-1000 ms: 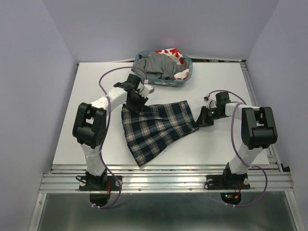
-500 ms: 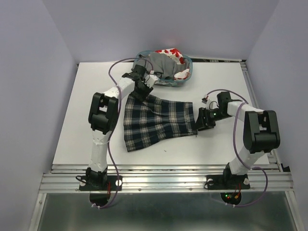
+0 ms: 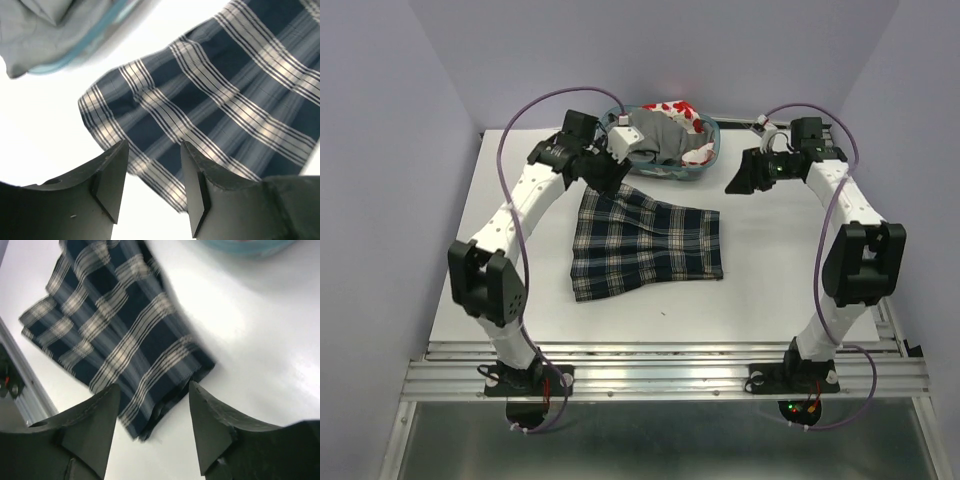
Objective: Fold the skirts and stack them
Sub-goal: Fold the skirt
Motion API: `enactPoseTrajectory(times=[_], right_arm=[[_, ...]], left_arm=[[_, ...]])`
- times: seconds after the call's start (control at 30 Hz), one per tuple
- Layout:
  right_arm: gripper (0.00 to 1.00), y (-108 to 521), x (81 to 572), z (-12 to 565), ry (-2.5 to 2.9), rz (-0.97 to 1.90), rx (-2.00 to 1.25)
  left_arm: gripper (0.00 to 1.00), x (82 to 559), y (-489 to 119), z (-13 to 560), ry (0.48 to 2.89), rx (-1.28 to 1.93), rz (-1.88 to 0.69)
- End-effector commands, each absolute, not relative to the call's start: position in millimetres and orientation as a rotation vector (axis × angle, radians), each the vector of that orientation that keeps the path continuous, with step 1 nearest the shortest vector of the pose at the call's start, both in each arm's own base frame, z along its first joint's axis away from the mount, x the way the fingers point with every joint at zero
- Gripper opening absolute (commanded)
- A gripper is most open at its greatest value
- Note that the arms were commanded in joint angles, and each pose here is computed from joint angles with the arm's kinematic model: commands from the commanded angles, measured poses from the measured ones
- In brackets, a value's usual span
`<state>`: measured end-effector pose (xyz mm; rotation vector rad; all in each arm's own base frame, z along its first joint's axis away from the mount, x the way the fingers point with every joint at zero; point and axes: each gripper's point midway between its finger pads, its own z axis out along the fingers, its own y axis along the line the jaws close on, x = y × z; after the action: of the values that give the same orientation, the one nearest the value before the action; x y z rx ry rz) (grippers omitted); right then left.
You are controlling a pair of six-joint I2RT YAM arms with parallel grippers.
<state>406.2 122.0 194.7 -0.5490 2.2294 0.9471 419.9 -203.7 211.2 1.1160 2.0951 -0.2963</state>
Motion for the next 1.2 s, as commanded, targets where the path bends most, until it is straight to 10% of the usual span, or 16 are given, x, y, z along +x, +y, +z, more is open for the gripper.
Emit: enactPoseTrajectory(times=[0.0, 0.37, 0.7, 1.17], right_arm=[[0.59, 140, 458, 185, 2.169, 0.917, -0.565], [0.54, 179, 448, 80, 2.335, 0.839, -0.710], [0.01, 151, 332, 24, 2.591, 0.749, -0.830], [0.01, 194, 241, 63, 2.688, 1.100, -0.772]], left_arm=[[0.57, 373, -194, 186, 2.218, 1.081, -0.345], [0.47, 294, -185, 111, 2.395, 1.174, -0.440], [0.42, 283, -190, 90, 2.456, 1.196, -0.409], [0.35, 381, -205, 14, 2.514, 1.266, -0.170]])
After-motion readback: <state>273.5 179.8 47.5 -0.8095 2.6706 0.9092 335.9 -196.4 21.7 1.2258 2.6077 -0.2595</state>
